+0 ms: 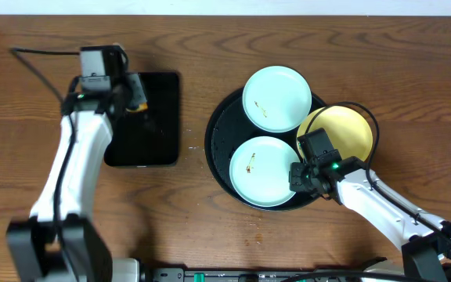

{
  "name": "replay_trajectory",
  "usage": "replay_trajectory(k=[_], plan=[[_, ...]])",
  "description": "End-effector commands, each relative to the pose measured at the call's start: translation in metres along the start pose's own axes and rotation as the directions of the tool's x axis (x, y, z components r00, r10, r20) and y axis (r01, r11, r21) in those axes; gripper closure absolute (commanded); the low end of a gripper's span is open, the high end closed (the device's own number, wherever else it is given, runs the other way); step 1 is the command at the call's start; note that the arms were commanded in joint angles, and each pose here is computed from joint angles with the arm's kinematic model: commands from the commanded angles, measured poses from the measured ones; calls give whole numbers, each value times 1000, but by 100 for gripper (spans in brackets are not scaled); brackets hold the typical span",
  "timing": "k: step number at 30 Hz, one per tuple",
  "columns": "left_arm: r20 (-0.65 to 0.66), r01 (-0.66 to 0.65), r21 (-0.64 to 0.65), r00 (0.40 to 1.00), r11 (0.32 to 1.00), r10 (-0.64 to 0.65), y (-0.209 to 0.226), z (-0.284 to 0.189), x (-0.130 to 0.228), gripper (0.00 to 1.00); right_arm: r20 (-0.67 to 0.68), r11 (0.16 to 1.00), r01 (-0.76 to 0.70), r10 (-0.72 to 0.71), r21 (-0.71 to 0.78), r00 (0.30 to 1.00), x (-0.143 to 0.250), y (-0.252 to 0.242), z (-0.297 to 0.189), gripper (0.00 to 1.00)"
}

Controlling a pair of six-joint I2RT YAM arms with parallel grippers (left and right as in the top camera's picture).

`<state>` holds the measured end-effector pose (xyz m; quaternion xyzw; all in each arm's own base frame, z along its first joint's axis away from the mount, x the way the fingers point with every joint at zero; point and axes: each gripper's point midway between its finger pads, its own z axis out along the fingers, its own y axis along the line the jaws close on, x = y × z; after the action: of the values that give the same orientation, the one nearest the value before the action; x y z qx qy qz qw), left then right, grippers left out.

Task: Clean dirty plates on tray and stack at the side
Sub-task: 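Lift the sponge with the left gripper toward the near blue plate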

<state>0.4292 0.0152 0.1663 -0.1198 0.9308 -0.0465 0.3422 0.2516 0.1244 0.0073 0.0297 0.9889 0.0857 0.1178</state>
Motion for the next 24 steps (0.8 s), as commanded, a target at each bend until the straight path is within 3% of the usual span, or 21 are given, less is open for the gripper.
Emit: replay_trajectory(k=[1,9,13,15,20,22,24], plan=[[29,-10,20,1000,1000,9,-6,-18,-8,93,-10,1000,13,-13,9,1000,4,0,3,58],[-42,-184,100,981,978,189,-25,-17,15,93,-8,1000,14,-14,8,1000,3,0,3,62],[-36,-233,123,970,965,239,-39,-18,18,93,6,1000,15,-15,1,1000,0,2,3,91],[-37,-252,136,965,958,259,-47,-18,21,93,21,999,48,-47,-6,999,-4,4,3,95],[-34,-312,183,946,932,323,-75,-20,32,92,39,996,92,-91,-13,995,-8,6,3,89],[-37,-335,205,936,919,350,-88,-20,38,93,34,996,91,-91,-11,995,-7,6,3,99],[-36,-380,228,917,897,397,-101,-20,45,93,33,996,91,-90,-11,995,-6,5,3,99]])
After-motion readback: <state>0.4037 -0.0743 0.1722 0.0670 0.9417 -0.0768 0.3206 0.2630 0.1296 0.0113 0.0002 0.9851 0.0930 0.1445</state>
